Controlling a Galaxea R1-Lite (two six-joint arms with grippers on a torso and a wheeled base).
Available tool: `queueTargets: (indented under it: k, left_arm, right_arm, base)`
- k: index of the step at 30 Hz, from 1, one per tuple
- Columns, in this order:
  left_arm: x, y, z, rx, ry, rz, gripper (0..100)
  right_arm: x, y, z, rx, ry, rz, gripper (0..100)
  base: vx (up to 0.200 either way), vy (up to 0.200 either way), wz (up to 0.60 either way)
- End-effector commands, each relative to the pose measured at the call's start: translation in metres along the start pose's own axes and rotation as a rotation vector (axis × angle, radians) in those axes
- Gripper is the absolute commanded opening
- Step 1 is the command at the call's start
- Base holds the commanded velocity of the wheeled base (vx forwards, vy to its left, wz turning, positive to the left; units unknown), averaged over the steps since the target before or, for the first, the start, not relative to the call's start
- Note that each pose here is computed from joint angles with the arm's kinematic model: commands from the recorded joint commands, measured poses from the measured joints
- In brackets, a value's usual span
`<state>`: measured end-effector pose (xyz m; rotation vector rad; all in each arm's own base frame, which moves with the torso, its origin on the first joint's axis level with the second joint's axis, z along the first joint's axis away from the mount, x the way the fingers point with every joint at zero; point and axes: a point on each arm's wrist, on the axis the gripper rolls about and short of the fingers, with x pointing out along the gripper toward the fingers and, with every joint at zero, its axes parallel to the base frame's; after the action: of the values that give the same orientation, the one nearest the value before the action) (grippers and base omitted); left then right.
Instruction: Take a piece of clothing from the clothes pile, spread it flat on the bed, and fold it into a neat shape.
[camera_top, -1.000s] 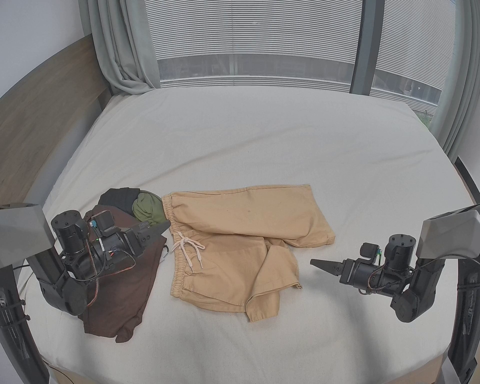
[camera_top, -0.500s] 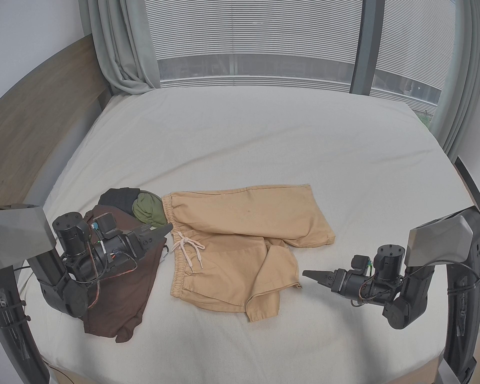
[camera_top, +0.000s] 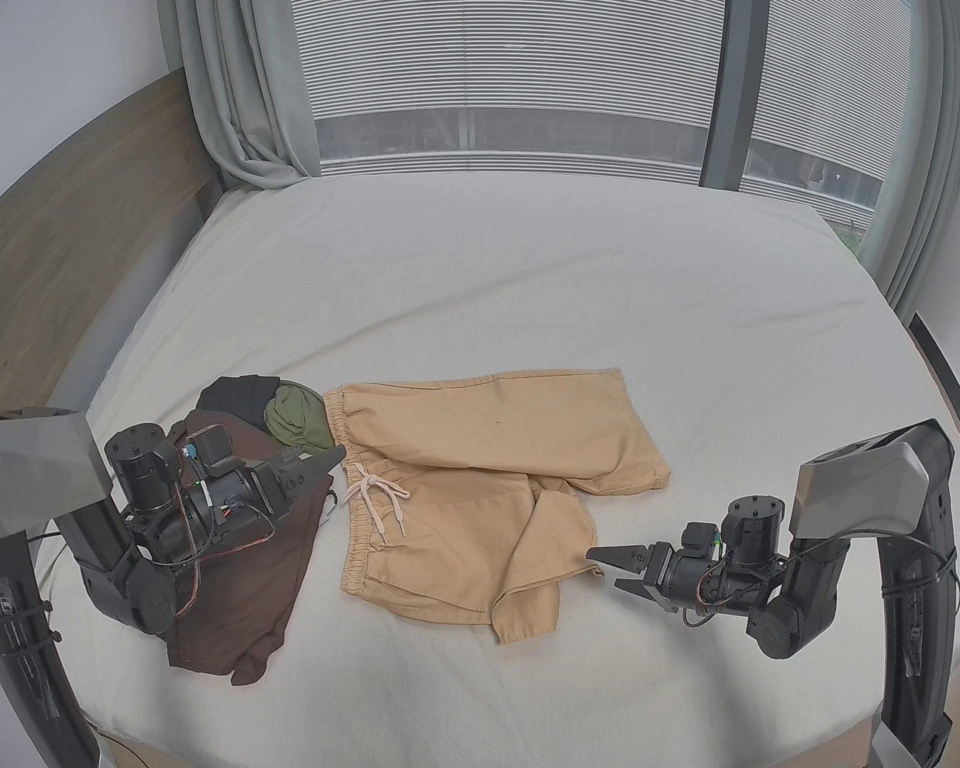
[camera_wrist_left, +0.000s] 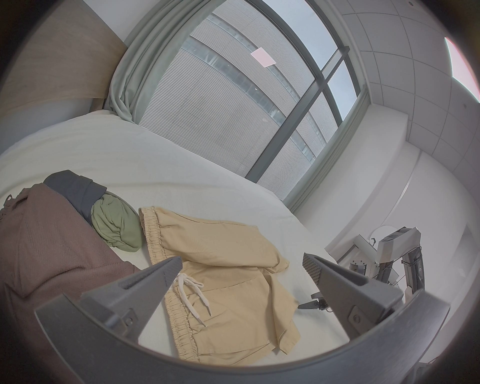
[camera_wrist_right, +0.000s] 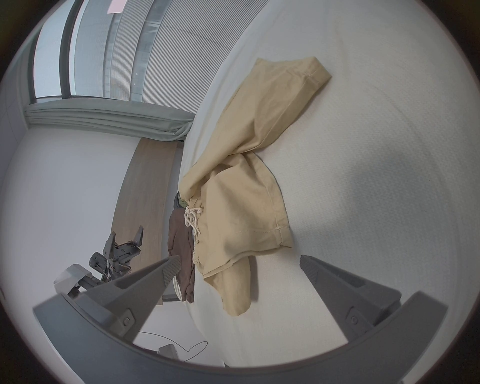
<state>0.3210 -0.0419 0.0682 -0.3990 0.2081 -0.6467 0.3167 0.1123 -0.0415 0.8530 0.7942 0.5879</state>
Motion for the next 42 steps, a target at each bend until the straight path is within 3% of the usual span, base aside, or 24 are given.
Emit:
queueTargets:
  k: [1, 10, 19, 42]
  left_arm:
    - [0.000, 0.000, -0.001, -0.002, 0.002, 0.000, 100]
    - [0.001, -0.001, 0.000, 0.002, -0.001, -0.005, 100]
    - [0.001, -0.001, 0.002, 0.004, -0.005, -0.007, 100]
    - [0.002, -0.002, 0.000, 0.003, -0.002, -0.007, 100]
  right_arm:
    - [0.003, 0.001, 0.000, -0.003, 0.004, 0.004, 100]
    - [0.032, -0.005, -0.006, -0.034, -0.091, -0.053, 100]
    - [0.040, 0.007, -0.013, -0.002, -0.062, -0.023, 100]
    - [0.037, 0.023, 0.005, 0.087, -0.121, 0.030, 100]
  base:
    - [0.000, 0.000, 0.00]
    - [0.000, 0.000, 0.00]
    - [0.000, 0.000, 0.00]
    - [0.000, 0.000, 0.00]
